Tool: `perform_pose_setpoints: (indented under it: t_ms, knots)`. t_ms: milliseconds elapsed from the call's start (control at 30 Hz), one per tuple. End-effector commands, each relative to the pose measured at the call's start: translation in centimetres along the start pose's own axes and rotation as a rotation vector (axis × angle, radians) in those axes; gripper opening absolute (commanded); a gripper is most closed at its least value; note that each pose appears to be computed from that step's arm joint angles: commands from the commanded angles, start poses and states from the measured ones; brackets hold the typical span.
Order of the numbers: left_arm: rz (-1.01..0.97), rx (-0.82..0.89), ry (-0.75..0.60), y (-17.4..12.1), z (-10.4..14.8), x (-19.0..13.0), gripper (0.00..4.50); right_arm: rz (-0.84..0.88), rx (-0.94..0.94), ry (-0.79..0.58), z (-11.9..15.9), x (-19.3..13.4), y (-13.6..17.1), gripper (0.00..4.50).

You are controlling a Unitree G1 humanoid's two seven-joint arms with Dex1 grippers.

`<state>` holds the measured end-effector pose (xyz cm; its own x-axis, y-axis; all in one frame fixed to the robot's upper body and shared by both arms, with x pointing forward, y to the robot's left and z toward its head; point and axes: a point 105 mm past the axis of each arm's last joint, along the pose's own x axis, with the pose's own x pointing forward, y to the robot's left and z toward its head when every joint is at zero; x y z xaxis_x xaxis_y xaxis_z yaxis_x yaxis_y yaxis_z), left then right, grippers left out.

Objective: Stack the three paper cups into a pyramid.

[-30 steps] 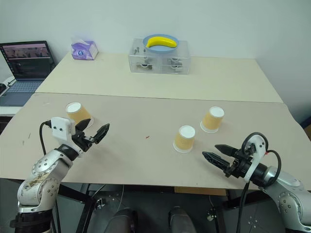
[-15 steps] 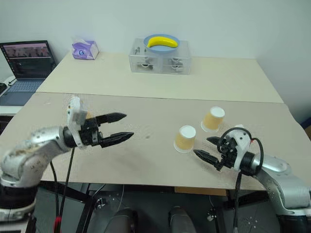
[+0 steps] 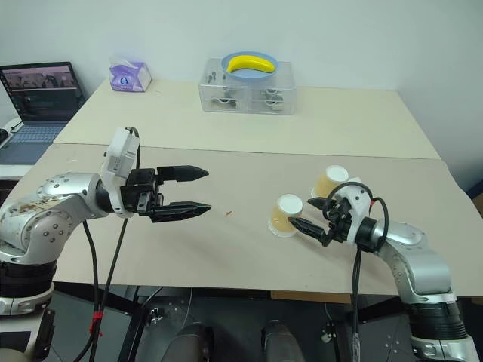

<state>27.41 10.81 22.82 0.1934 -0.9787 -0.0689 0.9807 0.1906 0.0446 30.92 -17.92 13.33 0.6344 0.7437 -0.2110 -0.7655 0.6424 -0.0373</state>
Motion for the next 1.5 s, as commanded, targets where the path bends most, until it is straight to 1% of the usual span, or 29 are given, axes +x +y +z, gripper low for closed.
perform_pose_setpoints:
  t_ms: [33, 500, 700, 733, 767, 833, 900, 933, 1067, 1200, 1267, 1367, 1500]
  knots:
    - [-0.014, 0.024, 0.009, -0.8, -0.1, 0.0, 4.42, 0.027, -0.056, -0.041, 1.4, 0.3, 0.1, 4.50]
    - [0.038, -0.008, -0.006, -0.8, -0.6, -0.2, 4.42, 0.043, -0.056, -0.056, 1.5, 1.5, -0.4, 4.50]
    - [0.045, -0.017, 0.000, -0.9, -0.8, -0.5, 4.42, 0.034, -0.050, -0.084, 2.1, 1.8, -0.7, 4.50]
    - [0.047, -0.019, 0.000, -0.9, -0.9, -0.5, 4.47, 0.032, -0.053, -0.088, 2.2, 1.8, -0.7, 4.25]
    - [0.048, -0.020, 0.000, -0.9, -0.9, -0.5, 4.50, 0.031, -0.050, -0.092, 2.2, 1.8, -0.8, 4.09]
    - [0.048, -0.022, 0.001, -1.0, -0.9, -0.5, 4.50, 0.034, -0.048, -0.096, 2.3, 1.9, -0.7, 3.41]
    - [0.045, -0.025, 0.007, -1.1, -1.1, -0.5, 4.50, 0.024, -0.055, -0.085, 2.1, 2.0, -0.9, 2.85]
    - [0.045, -0.025, 0.009, -1.1, -1.1, -0.6, 4.50, 0.020, -0.053, -0.082, 2.1, 2.0, -1.0, 2.67]
    - [0.043, -0.033, 0.029, -1.3, -1.4, -0.9, 4.50, 0.018, -0.056, -0.079, 2.1, 2.1, -1.1, 2.67]
    - [0.051, -0.031, 0.066, -1.3, -1.9, -1.5, 4.50, 0.042, -0.063, -0.109, 2.9, 2.9, -0.7, 2.67]
    - [0.060, -0.034, 0.070, -1.3, -2.0, -1.7, 4.50, 0.076, -0.080, -0.133, 3.8, 4.0, -0.1, 2.67]
    - [0.063, -0.034, 0.070, -1.4, -1.9, -1.8, 4.50, 0.177, -0.072, -0.187, 5.6, 6.5, 1.8, 2.67]
    - [0.073, -0.041, 0.077, -1.8, -2.0, -2.0, 4.50, 0.259, -0.095, -0.190, 6.5, 9.3, 3.1, 2.67]
